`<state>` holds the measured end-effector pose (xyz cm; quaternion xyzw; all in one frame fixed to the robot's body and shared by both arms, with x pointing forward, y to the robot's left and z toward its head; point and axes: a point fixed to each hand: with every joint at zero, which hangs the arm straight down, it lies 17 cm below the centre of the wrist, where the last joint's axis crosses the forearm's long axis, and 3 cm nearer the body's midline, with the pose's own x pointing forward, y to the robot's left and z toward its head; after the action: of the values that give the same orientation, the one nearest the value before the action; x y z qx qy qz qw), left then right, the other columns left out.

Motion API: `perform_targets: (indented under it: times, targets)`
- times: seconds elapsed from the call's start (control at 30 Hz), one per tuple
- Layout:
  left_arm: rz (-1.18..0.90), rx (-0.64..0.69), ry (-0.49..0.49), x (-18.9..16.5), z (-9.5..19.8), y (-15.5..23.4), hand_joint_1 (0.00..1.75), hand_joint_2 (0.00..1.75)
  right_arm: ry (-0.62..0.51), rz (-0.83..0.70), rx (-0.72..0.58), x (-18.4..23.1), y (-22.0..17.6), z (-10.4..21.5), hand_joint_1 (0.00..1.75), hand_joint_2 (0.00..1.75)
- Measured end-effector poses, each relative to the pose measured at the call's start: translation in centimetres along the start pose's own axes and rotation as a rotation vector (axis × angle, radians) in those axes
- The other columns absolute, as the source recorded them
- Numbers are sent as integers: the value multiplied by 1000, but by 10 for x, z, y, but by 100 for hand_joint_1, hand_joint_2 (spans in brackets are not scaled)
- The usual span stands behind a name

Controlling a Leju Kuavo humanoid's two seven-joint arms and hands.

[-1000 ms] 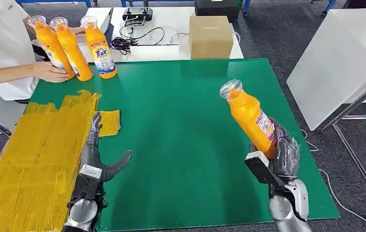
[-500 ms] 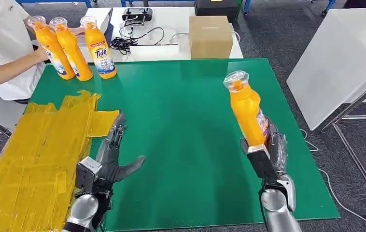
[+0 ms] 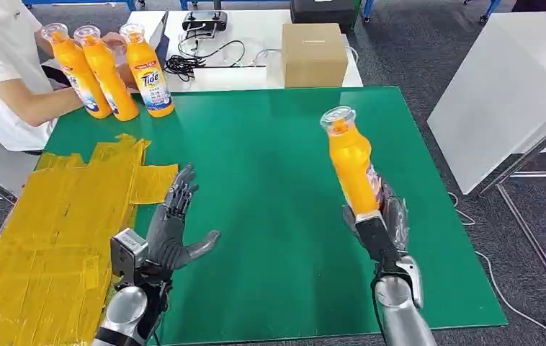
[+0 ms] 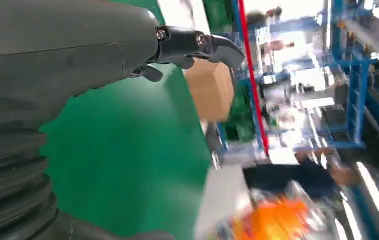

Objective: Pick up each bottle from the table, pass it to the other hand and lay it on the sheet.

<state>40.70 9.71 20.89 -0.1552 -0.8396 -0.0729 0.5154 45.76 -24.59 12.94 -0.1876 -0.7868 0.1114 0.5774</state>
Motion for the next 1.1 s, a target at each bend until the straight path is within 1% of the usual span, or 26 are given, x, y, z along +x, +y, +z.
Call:
perform_targets:
  times: [0.03, 0.07, 0.23, 0.3, 0.33, 0.37, 0.5, 0.57, 0.67, 0.77, 1.1]
  targets:
    - [27, -15, -1, 2, -2, -3, 0, 175, -7, -12, 21, 3, 11, -2, 173, 175]
    - [51, -28, -3, 4, -3, -7, 0, 175, -15, -24, 48, 6, 24, -2, 175, 175]
    - [55, -30, -4, 4, -4, -8, 0, 175, -17, -26, 52, 7, 26, -3, 175, 175]
    - [95, -49, -7, 8, -7, -13, 0, 175, -47, -60, 117, 21, 62, -3, 175, 175]
    - [115, -68, -10, 11, -12, -17, 0, 175, -84, -100, 218, 42, 107, 1, 175, 175]
    - [127, -74, -6, 11, -14, -18, 0, 175, -101, -120, 268, 54, 130, 6, 175, 175]
    - [140, -73, 3, 9, -16, -18, 0, 175, -137, -155, 350, 77, 166, 16, 175, 175]
    - [141, -72, 12, 7, -16, -17, 0, 175, -191, -181, 426, 96, 187, 28, 175, 175]
    - [144, -64, 18, 4, -19, -15, 0, 175, -238, -202, 495, 125, 217, 45, 175, 175]
    - [140, -63, 23, 2, -21, -14, 0, 175, -267, -211, 531, 139, 231, 54, 175, 175]
    - [140, -45, 43, -7, -19, -7, 0, 175, -299, -228, 593, 157, 250, 71, 175, 175]
